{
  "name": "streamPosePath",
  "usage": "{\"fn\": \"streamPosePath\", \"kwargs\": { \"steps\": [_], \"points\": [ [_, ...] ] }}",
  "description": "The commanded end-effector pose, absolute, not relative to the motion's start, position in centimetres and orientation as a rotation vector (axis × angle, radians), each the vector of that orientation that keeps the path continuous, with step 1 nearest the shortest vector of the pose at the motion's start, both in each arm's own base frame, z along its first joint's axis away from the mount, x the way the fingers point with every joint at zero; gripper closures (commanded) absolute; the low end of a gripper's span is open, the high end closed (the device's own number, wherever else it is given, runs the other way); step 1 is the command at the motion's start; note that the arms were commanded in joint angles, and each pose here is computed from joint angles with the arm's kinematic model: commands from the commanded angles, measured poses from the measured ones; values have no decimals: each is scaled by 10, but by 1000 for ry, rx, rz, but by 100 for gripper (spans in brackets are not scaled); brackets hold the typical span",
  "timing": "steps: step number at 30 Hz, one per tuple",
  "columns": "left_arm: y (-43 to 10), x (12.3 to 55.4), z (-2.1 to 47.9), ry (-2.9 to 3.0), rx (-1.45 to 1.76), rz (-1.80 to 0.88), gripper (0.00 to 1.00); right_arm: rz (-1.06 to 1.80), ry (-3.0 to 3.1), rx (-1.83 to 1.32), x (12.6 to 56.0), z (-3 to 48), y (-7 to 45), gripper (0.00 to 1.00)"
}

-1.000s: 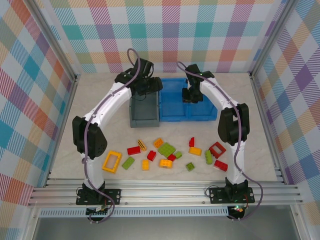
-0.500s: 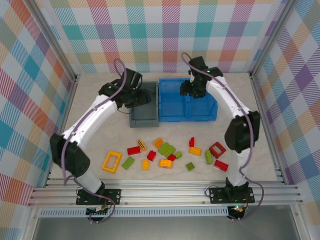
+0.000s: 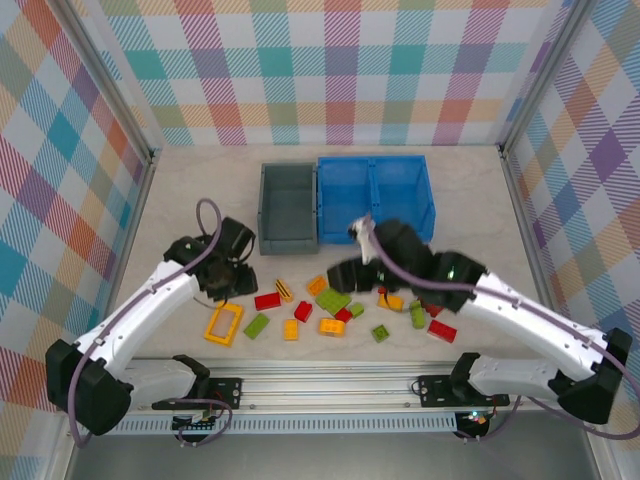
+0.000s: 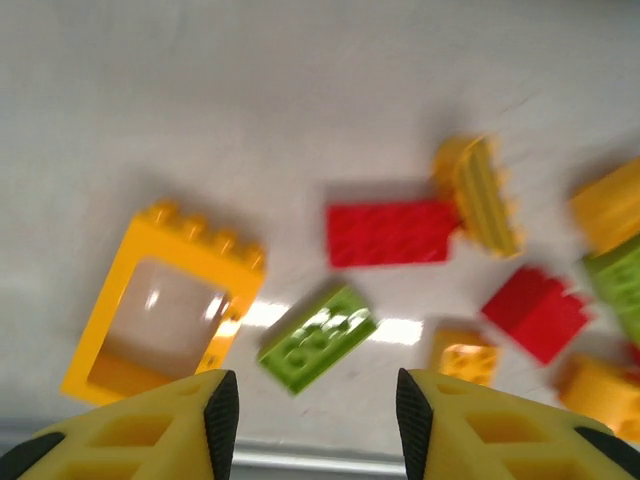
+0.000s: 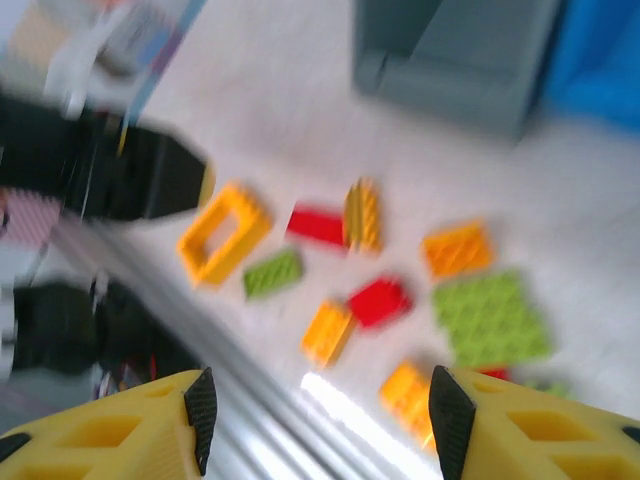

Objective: Sort the legos into containers by color

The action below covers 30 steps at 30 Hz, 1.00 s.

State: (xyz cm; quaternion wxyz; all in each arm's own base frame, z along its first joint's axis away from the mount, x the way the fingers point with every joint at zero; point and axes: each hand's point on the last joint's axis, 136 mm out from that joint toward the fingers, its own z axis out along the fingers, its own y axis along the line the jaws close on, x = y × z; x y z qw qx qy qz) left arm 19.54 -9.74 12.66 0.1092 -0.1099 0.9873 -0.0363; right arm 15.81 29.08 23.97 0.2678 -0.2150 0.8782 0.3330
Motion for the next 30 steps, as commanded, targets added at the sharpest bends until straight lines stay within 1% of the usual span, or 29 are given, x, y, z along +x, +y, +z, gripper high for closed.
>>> {"fn": "streamPosePath", "kwargs": {
  "steps": [1,3,7,11,18,22,27,30],
  "points": [
    [-89,174,103,2942,-409,-52,53,1058,2261,-560,124,246,318,40],
    [-84,172,92,2934,-423,-13,52,1061,2281,-601,106,232,327,40],
    [-75,169,74,2946,-430,77,52,1059,2369,-633,91,207,337,40],
    [-76,164,54,2980,-440,89,54,1048,2403,-632,90,198,342,40],
    [-77,166,38,3006,-425,120,56,1021,2406,-610,95,198,345,40],
    [-75,170,31,3006,-404,166,61,1010,2423,-603,95,194,345,40],
    [-73,175,24,3000,-380,203,69,1007,2433,-593,96,192,346,40],
    [-73,180,23,2988,-361,213,71,1000,2433,-589,97,193,346,40]
  ]
}}
